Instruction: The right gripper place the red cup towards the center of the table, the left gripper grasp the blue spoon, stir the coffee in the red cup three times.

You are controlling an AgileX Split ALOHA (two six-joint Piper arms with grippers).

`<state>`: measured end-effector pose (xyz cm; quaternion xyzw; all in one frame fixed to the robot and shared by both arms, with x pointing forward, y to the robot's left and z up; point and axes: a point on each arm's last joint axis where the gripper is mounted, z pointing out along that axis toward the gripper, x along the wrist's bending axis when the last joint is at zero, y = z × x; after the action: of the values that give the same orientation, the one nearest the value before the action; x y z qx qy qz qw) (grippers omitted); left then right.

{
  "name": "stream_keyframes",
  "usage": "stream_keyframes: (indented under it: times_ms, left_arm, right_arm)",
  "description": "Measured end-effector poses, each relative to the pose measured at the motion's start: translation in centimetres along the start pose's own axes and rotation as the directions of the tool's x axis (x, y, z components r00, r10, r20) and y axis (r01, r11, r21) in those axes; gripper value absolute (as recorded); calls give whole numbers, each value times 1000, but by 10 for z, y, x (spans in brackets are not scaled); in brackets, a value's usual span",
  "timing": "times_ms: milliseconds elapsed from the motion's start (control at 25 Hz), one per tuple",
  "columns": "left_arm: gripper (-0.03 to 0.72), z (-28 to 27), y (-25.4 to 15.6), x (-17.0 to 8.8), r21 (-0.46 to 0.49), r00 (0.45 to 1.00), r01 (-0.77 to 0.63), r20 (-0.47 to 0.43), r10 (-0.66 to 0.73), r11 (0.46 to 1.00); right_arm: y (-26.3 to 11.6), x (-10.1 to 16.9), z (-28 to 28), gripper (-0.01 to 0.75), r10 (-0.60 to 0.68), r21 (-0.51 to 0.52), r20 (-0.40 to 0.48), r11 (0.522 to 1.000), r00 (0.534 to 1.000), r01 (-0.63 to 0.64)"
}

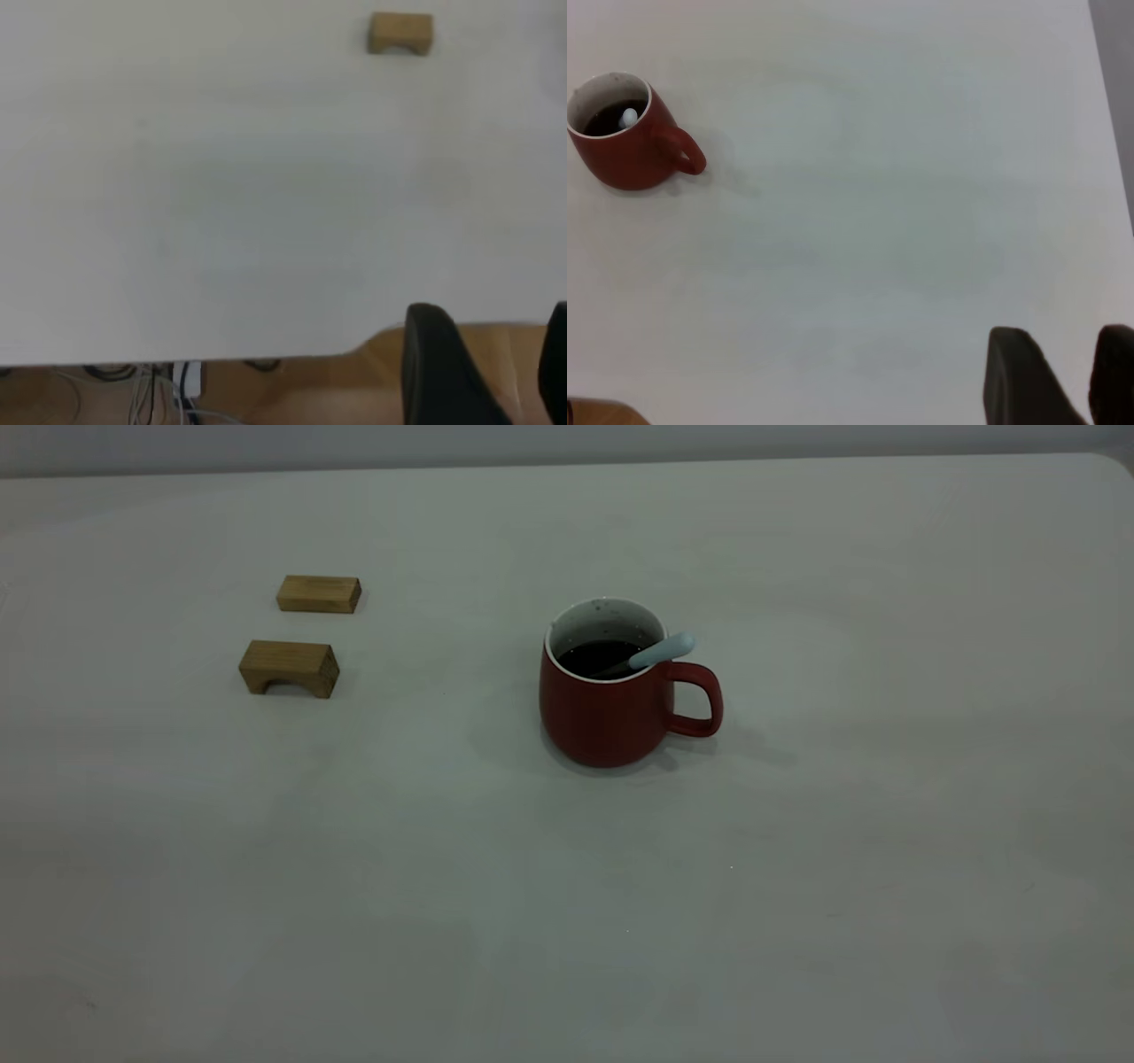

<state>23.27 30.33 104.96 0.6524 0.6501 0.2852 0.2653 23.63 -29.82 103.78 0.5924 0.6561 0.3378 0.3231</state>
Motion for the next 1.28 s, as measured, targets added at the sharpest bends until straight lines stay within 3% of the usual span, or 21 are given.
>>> stream_keyframes:
  times_ms: [280, 1280]
  left_arm:
    - [355, 4, -20, -1, -87, 1000, 8, 5, -8, 996]
    - [355, 5, -20, -1, -86, 1000, 17, -3, -18, 996]
  right_arm:
    - [0, 0, 0, 237, 0, 0, 0, 1000, 1000, 0]
    - [0, 0, 0, 237, 0, 0, 0, 1000, 1000, 0]
